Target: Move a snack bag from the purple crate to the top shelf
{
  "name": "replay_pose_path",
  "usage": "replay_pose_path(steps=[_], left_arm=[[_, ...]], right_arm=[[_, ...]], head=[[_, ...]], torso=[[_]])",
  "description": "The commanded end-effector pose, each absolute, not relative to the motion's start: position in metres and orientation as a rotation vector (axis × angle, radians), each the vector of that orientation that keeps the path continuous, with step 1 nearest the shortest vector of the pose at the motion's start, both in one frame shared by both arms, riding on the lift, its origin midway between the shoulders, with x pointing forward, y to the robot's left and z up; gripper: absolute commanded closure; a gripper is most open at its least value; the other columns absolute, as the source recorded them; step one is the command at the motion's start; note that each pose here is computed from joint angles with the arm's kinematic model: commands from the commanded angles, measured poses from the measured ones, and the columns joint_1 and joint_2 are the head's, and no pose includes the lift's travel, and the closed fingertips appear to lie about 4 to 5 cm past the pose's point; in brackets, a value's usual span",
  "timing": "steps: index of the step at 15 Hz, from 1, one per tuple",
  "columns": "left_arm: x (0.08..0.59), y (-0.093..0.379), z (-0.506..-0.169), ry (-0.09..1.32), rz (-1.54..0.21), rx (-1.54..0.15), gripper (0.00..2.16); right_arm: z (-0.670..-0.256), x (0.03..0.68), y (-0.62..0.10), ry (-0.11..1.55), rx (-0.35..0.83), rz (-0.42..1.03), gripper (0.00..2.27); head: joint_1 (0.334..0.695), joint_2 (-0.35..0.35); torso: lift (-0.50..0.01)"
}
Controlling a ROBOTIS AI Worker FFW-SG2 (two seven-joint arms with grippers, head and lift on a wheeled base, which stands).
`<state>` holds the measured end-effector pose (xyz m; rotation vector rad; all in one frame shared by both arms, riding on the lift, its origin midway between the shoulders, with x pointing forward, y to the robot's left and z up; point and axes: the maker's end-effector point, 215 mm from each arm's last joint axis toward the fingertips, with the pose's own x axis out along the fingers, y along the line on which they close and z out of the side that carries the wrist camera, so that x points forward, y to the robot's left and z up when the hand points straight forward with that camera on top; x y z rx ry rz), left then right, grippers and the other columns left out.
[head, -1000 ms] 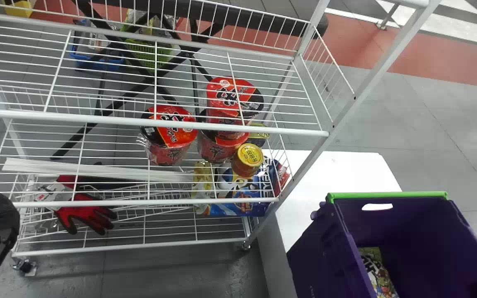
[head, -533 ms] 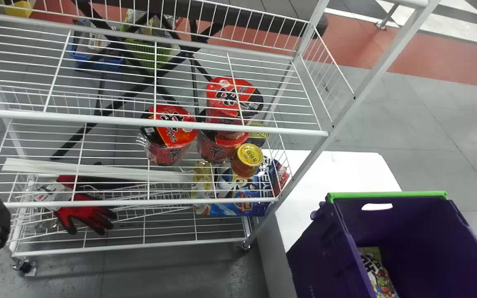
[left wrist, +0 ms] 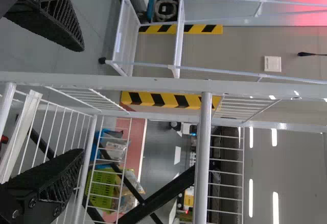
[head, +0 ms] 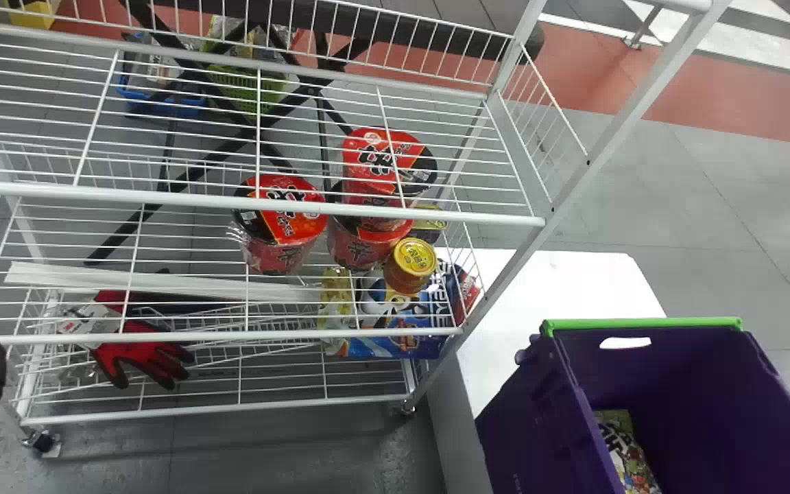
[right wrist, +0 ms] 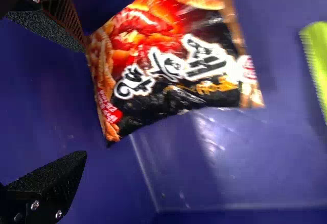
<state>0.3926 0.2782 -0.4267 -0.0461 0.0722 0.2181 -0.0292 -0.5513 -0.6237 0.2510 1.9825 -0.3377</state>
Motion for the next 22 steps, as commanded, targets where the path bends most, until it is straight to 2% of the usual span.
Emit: replay_pose_path(steps=[1, 6, 13, 16, 17, 21, 22], left_arm=[[0.393, 0.278, -0.426, 0.071, 0.218, -0.046, 0.11], [0.392, 0.279, -0.426, 0.069, 0.219, -0.047, 0.11], [0.392, 0.279, -0.427, 0.071, 0.215, -0.045, 0.11], [0.392, 0.279, -0.429, 0.073, 0.216, -0.044, 0.11], [0.391, 0.279, -0.429, 0.074, 0.216, -0.046, 0.11], [0.391, 0.279, -0.429, 0.074, 0.217, -0.047, 0.11], [0.391, 0.279, -0.429, 0.074, 0.217, -0.047, 0.11]], right_arm=[[-0.635, -0.025, -0.554, 1.96, 0.204, -0.292, 0.09], [-0.671, -0.007, -0.533, 1.887, 0.127, -0.146, 0.1], [-0.688, -0.004, -0.532, 1.857, 0.059, -0.099, 0.1], [-0.69, -0.001, -0.534, 1.846, 0.044, -0.089, 0.23], [-0.691, 0.0, -0.534, 1.842, 0.04, -0.084, 0.34], [-0.689, -0.001, -0.539, 1.848, 0.017, -0.111, 1.55], [-0.687, -0.003, -0.542, 1.852, 0.001, -0.126, 1.69]], head=[[0.695, -0.35], [0.695, -0.35], [0.695, -0.35], [0.695, -0.35], [0.695, -0.35], [0.695, -0.35], [0.695, -0.35]], torso=[[-0.452], [-0.452], [-0.452], [-0.452], [-0.452], [-0.452], [-0.452]])
